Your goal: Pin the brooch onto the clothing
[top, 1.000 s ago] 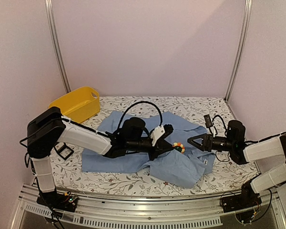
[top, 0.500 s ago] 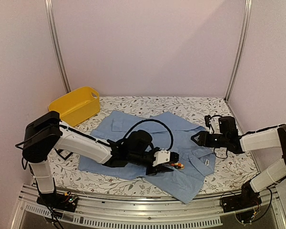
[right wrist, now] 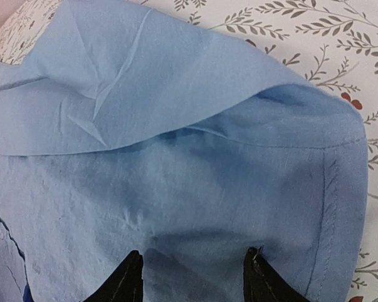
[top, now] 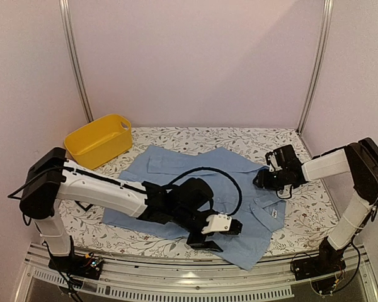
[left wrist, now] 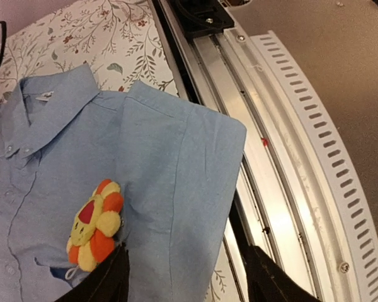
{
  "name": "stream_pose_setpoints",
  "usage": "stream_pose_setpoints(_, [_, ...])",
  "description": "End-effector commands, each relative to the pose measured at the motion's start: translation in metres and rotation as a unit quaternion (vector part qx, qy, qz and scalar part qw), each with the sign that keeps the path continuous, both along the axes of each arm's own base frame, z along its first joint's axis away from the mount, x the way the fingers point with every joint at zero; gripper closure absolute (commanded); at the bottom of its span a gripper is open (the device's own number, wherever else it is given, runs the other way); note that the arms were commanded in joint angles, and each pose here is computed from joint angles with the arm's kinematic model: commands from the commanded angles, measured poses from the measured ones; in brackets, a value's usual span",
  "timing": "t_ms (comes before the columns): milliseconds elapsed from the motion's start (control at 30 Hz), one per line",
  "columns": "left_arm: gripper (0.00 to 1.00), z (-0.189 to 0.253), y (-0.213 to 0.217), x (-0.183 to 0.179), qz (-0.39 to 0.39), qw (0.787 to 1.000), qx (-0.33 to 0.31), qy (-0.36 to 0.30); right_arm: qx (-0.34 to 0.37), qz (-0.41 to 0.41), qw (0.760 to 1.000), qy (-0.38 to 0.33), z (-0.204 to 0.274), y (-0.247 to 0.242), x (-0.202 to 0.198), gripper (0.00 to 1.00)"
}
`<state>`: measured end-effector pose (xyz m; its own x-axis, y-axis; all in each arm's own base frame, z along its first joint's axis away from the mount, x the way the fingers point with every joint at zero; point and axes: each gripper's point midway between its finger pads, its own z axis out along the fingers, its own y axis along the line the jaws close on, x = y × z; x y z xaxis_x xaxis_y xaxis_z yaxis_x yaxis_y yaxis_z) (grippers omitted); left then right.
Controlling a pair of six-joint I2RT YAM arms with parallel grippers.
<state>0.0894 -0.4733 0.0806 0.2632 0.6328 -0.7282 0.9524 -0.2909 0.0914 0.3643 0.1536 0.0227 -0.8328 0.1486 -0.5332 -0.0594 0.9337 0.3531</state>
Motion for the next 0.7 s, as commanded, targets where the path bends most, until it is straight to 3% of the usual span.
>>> stream_pose_setpoints(0, [0.37,0.04,0.01,0.01,0.072,0.997,-0.006,0.018,-0.076,-0.017,0.996,0.052,-0.018,-0.021,0.011,0.47])
stream_pose_setpoints(67, [0.37,0.053,0.017,0.048,0.163,0.986,-0.028,0.009,-0.104,-0.019,0.992,0.074,-0.026,-0.03,0.015,0.47])
stream_pose_setpoints(133, [0.4,0.059,0.035,0.103,0.282,0.958,-0.041,0.03,-0.139,-0.02,0.986,0.089,-0.031,-0.04,0.022,0.47])
stream_pose_setpoints(200, [0.42,0.05,0.068,0.165,0.425,0.903,-0.036,0.054,-0.178,-0.014,0.978,0.106,-0.038,-0.049,0.028,0.48])
stream_pose_setpoints(267, [0.42,0.031,0.116,0.222,0.548,0.834,-0.024,0.066,-0.207,-0.014,0.972,0.112,-0.04,-0.057,0.041,0.48])
stream_pose_setpoints(333, [0.42,0.012,0.156,0.257,0.627,0.774,-0.02,0.087,-0.217,-0.007,0.969,0.121,-0.044,-0.06,0.055,0.48])
stream_pose_setpoints(400, [0.43,-0.003,0.186,0.282,0.678,0.728,-0.02,0.098,-0.223,0.004,0.965,0.135,-0.052,-0.061,0.07,0.48])
stream_pose_setpoints(533, [0.43,-0.03,0.218,0.323,0.726,0.68,-0.009,0.102,-0.242,0.015,0.962,0.128,-0.054,-0.059,0.113,0.48])
stream_pose_setpoints(667, [0.43,-0.074,0.228,0.352,0.744,0.656,0.036,0.121,-0.242,0.011,0.964,0.113,-0.051,-0.062,0.159,0.49])
